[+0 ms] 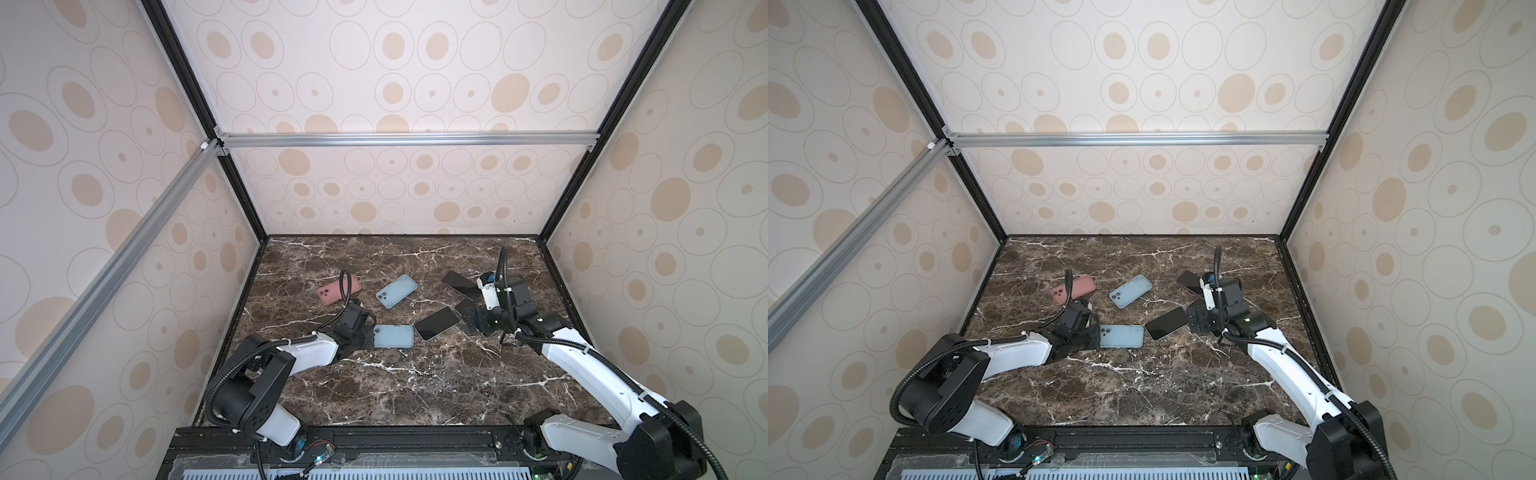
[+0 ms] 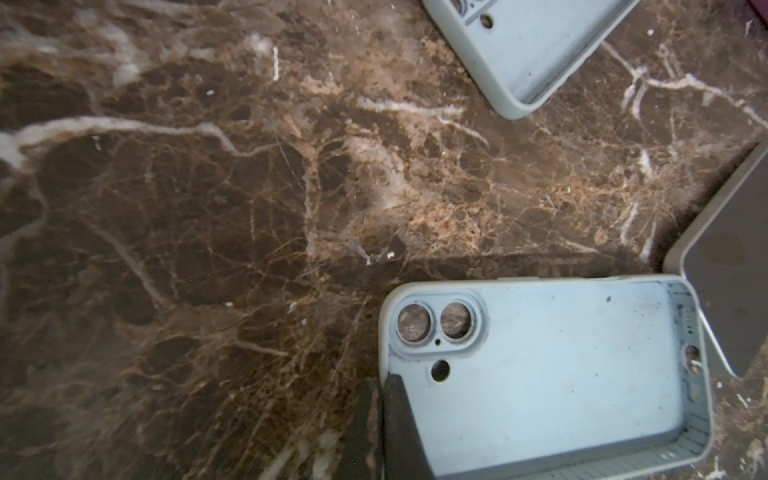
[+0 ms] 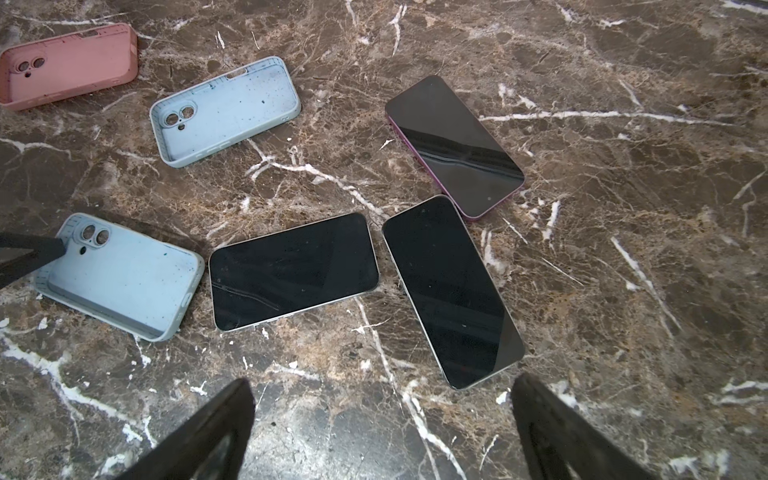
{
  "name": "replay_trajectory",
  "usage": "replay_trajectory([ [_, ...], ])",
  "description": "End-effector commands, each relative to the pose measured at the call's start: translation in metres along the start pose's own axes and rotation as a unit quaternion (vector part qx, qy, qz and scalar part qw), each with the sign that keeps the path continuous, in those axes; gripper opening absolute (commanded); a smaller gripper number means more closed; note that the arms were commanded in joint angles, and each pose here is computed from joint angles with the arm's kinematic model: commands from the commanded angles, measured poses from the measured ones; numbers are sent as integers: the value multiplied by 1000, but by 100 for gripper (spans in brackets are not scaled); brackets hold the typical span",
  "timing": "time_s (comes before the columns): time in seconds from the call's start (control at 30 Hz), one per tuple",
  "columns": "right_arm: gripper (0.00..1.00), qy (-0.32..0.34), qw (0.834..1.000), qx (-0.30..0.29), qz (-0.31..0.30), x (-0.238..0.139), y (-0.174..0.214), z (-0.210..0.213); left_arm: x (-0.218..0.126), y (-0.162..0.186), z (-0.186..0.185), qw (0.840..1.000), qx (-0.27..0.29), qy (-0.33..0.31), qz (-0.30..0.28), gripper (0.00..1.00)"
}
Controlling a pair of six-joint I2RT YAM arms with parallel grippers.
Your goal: Put the phone into the phone case
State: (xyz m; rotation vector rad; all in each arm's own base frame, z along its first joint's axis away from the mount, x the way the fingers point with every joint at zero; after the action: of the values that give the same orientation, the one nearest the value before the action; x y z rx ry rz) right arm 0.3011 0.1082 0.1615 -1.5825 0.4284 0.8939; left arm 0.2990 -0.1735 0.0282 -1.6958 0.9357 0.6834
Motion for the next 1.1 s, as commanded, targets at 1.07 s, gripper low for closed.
replay_trajectory([
  [1.07,99,10,999,5,34,8,11,-1,-17,1,5,999,-7,-44,-9,1],
])
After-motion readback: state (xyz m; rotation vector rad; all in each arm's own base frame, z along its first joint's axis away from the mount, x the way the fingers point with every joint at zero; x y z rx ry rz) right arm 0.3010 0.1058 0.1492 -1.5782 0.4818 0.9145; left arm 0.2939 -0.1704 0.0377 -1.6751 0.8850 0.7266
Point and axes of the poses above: each gripper's point midway between its finger pads, its own x axis out along the fingers, its own z axis along the line the jaws close on, y = z × x, the point moved 1 cm from there along -x, back along the fingers, and after that the axes turned 3 degrees about -x, right-handed, at the moved point
